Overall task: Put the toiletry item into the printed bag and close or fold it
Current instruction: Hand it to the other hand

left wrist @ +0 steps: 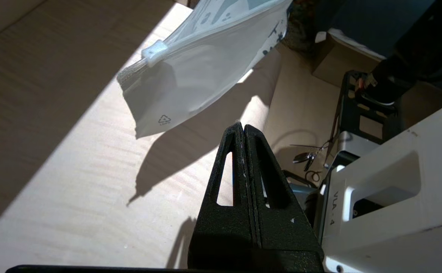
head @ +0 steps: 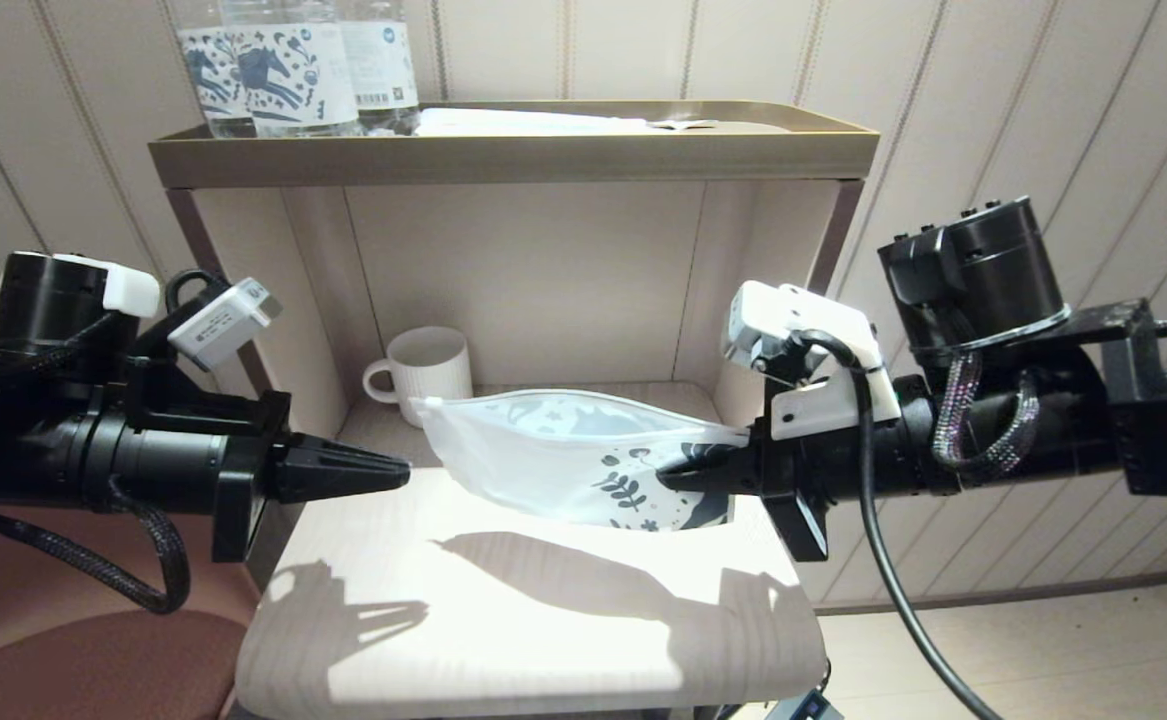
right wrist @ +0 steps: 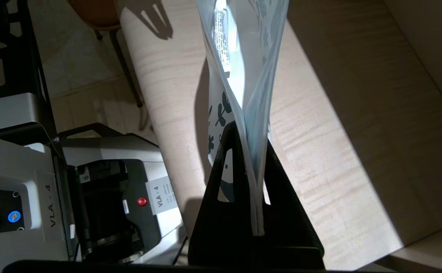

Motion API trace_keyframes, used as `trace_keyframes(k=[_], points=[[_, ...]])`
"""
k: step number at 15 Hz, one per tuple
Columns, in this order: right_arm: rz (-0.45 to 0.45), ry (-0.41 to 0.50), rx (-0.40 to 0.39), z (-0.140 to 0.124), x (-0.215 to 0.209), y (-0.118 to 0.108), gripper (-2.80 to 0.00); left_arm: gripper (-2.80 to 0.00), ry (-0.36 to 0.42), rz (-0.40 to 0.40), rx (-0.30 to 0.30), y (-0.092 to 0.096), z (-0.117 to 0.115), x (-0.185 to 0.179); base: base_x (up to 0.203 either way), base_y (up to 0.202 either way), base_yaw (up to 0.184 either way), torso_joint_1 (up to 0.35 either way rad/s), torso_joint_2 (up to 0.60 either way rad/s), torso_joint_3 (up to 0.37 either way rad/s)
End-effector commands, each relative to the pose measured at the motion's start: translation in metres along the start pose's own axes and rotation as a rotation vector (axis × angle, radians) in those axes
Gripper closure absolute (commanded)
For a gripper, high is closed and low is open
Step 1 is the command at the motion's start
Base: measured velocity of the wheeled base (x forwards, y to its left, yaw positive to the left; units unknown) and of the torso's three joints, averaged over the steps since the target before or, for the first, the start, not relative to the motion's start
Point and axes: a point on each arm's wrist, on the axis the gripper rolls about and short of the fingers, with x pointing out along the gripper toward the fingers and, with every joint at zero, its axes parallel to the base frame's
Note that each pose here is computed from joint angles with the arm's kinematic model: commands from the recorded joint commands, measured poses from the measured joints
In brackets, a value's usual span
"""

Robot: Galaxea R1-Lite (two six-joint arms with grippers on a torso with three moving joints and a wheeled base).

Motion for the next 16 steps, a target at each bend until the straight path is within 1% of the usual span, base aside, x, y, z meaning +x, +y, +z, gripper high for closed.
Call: trace_keyframes(k=[1,3,4,6,8,11,12,16], points=[[0.006,-0.014,-0.004,0.002,-0.003,0.001,0.00,0.00,0.014,-0.027,-0.036,0.010,-0.008,0.008,0.000,0.000,0.000,0.000,0.00,0.000],[0.008,-0.023,-0.006,0.005,-0.005,0.002,0.00,0.00,0.006,-0.087,-0.061,0.019,-0.013,0.016,0.000,0.000,0.000,0.000,0.00,0.000],[0.008,-0.026,-0.008,0.005,-0.006,0.003,0.00,0.00,-0.003,-0.116,-0.061,0.023,-0.012,0.020,0.000,0.000,0.000,0.000,0.00,0.000],[0.008,-0.029,-0.010,0.006,-0.008,0.003,0.00,0.00,-0.030,-0.179,-0.046,0.027,-0.006,0.026,0.000,0.000,0.000,0.000,0.00,0.000],[0.007,-0.030,-0.010,0.006,-0.009,0.004,0.00,0.00,-0.072,-0.263,-0.029,0.027,0.001,0.027,0.000,0.000,0.000,0.000,0.00,0.000],[0.007,-0.030,-0.010,0.006,-0.009,0.004,0.00,0.00,-0.079,-0.274,-0.020,0.026,0.002,0.027,0.000,0.000,0.000,0.000,0.00,0.000],[0.007,-0.030,-0.010,0.005,-0.008,0.003,0.00,-2.80,-0.078,-0.273,-0.020,0.025,0.002,0.026,0.000,0.000,0.000,0.000,0.00,0.000],[0.018,-0.036,-0.010,0.005,-0.008,0.003,0.00,-2.80,-0.077,-0.276,0.015,0.025,-0.004,0.027,0.000,0.000,0.000,0.000,0.00,0.000]])
